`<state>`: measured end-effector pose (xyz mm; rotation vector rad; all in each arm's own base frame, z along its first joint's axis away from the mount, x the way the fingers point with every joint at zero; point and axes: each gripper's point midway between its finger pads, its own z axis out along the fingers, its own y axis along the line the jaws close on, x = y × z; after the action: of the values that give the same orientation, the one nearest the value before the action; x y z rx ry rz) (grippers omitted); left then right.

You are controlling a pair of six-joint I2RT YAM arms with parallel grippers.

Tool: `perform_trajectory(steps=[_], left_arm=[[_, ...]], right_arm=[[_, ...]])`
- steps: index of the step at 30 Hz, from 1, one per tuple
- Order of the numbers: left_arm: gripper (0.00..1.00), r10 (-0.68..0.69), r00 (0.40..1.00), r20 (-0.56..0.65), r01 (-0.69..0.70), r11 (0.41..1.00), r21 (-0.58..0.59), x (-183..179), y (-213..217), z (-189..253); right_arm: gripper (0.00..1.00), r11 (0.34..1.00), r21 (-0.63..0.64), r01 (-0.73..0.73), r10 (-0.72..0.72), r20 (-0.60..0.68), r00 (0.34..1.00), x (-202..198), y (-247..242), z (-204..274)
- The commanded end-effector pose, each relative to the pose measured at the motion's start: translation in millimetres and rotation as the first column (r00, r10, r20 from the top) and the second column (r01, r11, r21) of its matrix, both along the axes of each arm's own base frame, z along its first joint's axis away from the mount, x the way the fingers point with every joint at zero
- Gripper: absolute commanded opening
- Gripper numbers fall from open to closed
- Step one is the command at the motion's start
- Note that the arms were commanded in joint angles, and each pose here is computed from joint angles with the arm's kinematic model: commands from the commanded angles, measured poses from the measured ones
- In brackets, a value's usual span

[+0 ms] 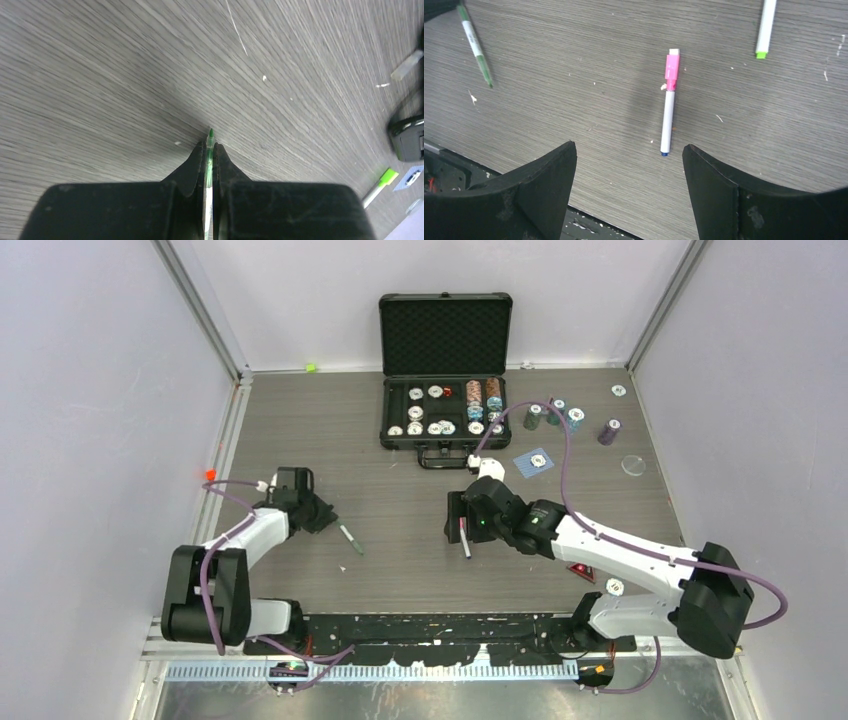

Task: Insert the pens into the pen caps

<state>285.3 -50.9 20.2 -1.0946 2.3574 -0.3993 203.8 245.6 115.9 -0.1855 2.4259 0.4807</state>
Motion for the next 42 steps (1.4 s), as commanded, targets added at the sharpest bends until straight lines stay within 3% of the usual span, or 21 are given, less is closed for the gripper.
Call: perform_trajectory(steps=[1,14,26,27,31,34,37,42], left_arm=[[0.0,-0.029,0.999,-0.031,0.029,1.0,-0.01,-3.8,-21.0,2.4],[0.0,-0.112,0.992,0.064,0.113,0.993,-0.02,-7.7,-58.2,33.3],[0.0,-0.187,0.979,0.084,0.184,0.982,0.038,-20.5,-60.2,45.4],[0.04,-0.202,0.976,0.078,0.199,0.979,0.047,-22.1,-60.3,47.7],[0.41,-0.235,0.971,-0.041,0.238,0.96,0.146,-45.7,-42.5,50.2],[0.58,-0.221,0.972,-0.078,0.232,0.954,0.188,-63.7,-30.9,52.8],[0.61,-0.22,0.972,-0.076,0.231,0.952,0.2,-73.3,-27.7,52.2],[0.53,-0.242,0.957,-0.162,0.273,0.938,0.215,-86.2,-26.3,39.8]], right_arm=[[0.82,0.995,0.103,-0.006,0.001,0.04,0.999,13.4,28.0,23.5],[0.82,0.982,0.186,-0.042,0.047,-0.025,0.999,18.3,67.5,18.6],[0.81,0.971,0.218,-0.095,0.115,-0.082,0.99,18.5,97.4,8.6],[0.81,0.972,0.215,-0.097,0.118,-0.085,0.989,18.3,98.7,7.9],[0.81,0.975,0.202,-0.092,0.112,-0.088,0.99,17.3,96.3,6.2],[0.81,0.979,0.184,-0.082,0.099,-0.084,0.991,17.5,91.2,3.1],[0.81,0.981,0.18,-0.078,0.095,-0.088,0.992,16.8,89.6,0.1],[0.81,0.982,0.171,-0.077,0.094,-0.095,0.991,15.2,87.1,-3.3]])
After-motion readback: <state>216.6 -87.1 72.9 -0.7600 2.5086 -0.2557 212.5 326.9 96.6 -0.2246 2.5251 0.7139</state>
